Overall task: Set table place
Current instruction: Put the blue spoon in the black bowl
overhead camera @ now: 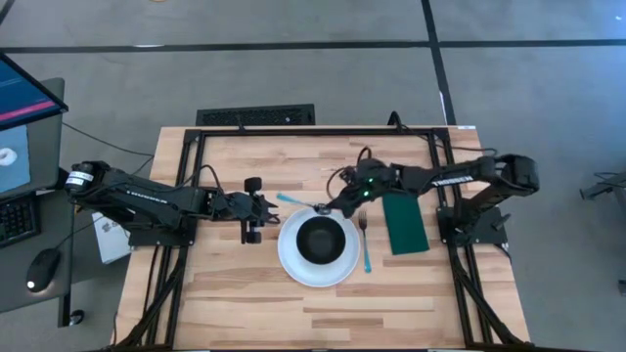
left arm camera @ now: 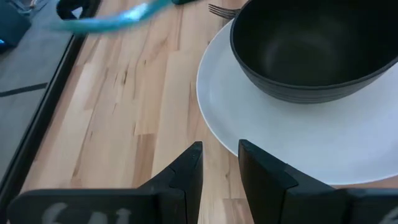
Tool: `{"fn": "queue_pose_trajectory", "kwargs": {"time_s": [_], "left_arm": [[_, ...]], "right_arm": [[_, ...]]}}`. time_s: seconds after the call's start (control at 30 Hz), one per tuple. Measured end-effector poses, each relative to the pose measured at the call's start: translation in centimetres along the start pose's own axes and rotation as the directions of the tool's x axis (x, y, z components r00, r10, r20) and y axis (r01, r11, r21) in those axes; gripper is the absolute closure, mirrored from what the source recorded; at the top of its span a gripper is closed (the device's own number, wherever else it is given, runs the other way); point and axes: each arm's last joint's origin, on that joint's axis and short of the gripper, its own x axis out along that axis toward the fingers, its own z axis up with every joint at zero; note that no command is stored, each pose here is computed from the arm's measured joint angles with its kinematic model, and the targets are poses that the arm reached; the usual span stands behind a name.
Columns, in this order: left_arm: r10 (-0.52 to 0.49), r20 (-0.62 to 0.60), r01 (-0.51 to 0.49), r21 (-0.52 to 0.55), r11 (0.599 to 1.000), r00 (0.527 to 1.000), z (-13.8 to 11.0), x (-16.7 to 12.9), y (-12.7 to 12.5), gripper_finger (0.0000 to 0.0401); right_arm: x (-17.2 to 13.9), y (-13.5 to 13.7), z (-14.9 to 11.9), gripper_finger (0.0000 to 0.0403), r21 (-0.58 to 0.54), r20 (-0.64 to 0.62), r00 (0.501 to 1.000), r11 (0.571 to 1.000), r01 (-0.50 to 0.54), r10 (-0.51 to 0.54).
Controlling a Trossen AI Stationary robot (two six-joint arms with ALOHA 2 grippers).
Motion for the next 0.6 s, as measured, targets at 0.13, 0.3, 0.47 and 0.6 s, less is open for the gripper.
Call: {"fn": "queue_pose_trajectory", "kwargs": {"time_s": [0.13, 0.3, 0.47, 0.6], "left_arm": [[-0.003, -0.018, 0.002, -0.015, 1.0, 1.0, -0.2, 0.0, 0.0, 0.0307], [-0.009, -0.065, 0.006, -0.033, 0.999, 0.998, -0.7, 0.0, -0.1, 0.0307], [-0.002, -0.032, 0.0, -0.056, 0.998, 0.999, -0.3, -0.2, 0.0, 0.0307], [0.017, -0.004, -0.017, 0.02, 1.0, 1.0, 0.3, -0.6, 0.3, 0.0307]], "right_arm": [[0.5, 2.9, -0.4, 0.0392, -0.061, -0.052, 0.995, 0.995, 0.077, -0.08], [0.8, 5.5, -0.7, 0.0392, -0.112, -0.031, 0.998, 0.992, 0.056, -0.06], [0.9, 5.8, -1.2, 0.0392, -0.082, -0.016, 0.993, 0.99, 0.117, -0.118], [0.9, 5.6, -1.3, 0.0392, -0.08, -0.003, 0.989, 0.986, 0.149, -0.15]]}}
